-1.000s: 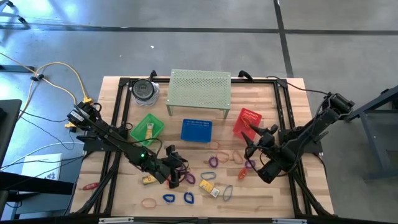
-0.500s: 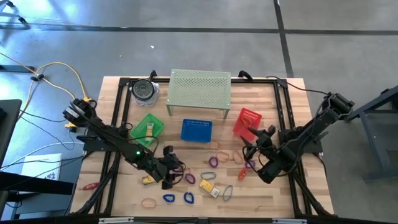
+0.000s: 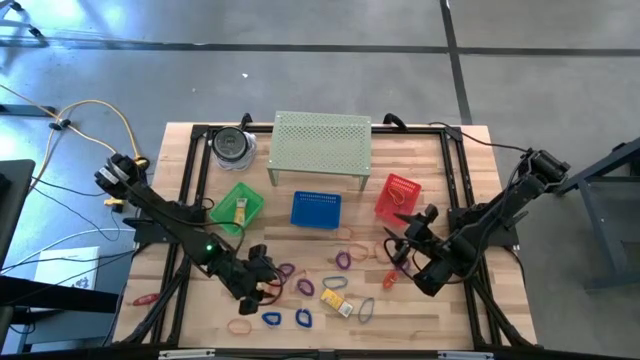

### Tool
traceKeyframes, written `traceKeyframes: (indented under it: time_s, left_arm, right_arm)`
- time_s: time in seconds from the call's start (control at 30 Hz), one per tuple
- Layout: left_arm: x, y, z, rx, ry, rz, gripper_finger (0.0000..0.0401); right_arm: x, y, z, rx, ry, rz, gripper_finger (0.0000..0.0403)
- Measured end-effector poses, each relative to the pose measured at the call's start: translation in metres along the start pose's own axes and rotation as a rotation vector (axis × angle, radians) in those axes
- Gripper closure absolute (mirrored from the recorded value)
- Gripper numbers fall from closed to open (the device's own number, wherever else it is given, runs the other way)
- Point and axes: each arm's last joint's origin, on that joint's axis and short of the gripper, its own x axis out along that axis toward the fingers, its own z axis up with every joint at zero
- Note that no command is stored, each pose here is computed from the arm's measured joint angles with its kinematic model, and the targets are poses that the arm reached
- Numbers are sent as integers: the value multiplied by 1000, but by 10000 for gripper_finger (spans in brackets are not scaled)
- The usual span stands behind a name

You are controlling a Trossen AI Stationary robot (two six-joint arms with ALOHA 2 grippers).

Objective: Pick & Place Office Desk Supplies
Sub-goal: Put the crayon box into the blue bin

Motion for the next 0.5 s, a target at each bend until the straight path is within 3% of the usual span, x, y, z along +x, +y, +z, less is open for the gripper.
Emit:
traceKeyframes:
  time_s: [0.3,0.5]
  left_arm:
    - [0,-1,-3,13,11,11,164]
    - [1,1,-4,60,12,49,124]
  right_arm:
    - [0,3,2,0,-29,4,196]
    - [0,5,4,30,-29,18,196]
